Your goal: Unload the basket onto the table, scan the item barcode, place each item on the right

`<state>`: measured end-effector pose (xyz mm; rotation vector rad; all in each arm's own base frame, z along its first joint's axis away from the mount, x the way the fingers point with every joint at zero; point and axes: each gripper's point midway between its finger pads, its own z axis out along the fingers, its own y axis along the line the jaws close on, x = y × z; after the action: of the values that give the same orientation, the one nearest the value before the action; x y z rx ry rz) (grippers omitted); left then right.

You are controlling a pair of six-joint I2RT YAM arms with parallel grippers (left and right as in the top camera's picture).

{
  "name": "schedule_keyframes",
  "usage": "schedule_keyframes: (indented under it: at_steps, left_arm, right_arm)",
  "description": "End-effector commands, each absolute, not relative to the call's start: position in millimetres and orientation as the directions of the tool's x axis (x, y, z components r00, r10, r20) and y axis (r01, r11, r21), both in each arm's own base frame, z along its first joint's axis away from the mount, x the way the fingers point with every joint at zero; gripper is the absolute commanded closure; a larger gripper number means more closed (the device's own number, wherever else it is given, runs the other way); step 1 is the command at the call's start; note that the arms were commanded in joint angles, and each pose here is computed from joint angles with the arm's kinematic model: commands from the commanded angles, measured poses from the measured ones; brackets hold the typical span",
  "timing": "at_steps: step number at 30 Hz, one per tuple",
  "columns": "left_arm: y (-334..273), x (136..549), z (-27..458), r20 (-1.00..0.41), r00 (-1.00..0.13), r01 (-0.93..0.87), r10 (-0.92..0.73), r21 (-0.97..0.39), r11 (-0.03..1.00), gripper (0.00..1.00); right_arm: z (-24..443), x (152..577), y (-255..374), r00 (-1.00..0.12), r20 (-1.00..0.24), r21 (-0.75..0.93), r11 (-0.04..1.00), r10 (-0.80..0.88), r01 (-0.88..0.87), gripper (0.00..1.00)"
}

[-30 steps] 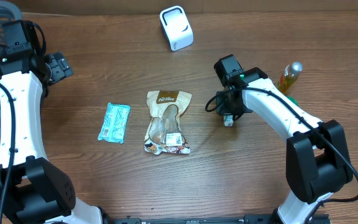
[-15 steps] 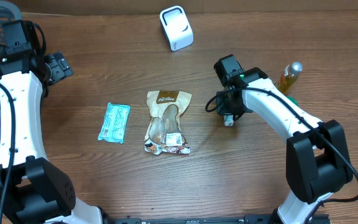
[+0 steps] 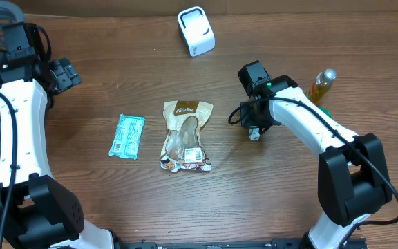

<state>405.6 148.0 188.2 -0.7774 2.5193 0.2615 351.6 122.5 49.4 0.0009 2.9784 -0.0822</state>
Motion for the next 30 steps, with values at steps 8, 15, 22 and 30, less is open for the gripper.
schedule_keyframes:
  at_steps: [8,15,22,30]
  left_arm:
    - [152.3,407.1,199.1,-0.530,-0.709,-0.572,-0.466,0.045,0.819,0.00]
    - [152.2,407.0,199.0,-0.530,-0.709,-0.572,-0.466,0.045,0.819,0.01]
    - [152.3,407.1,199.1,-0.530,-0.708,-0.572,-0.466,0.045,0.819,0.00]
    - [152.3,407.1,199.1,-0.530,-0.708,-0.572,-0.466,0.045,0.819,0.01]
  right_arm:
    - [61.0,361.2,123.5,-0.979,-0.202,-0.048,0.999,-0.002,0.007,0.92]
    - [61.0,361.2,123.5,-0.979,-0.202,-0.048,0.999,-0.002,0.007,0.91]
    - [60.9,361.1,124.1,-0.979,-0.202,-0.045,0.999,-0.002,0.007,0.91]
    - [60.9,361.3,125.7,-0.979,-0.202,-0.036,0.999,0.002,0.009,0.91]
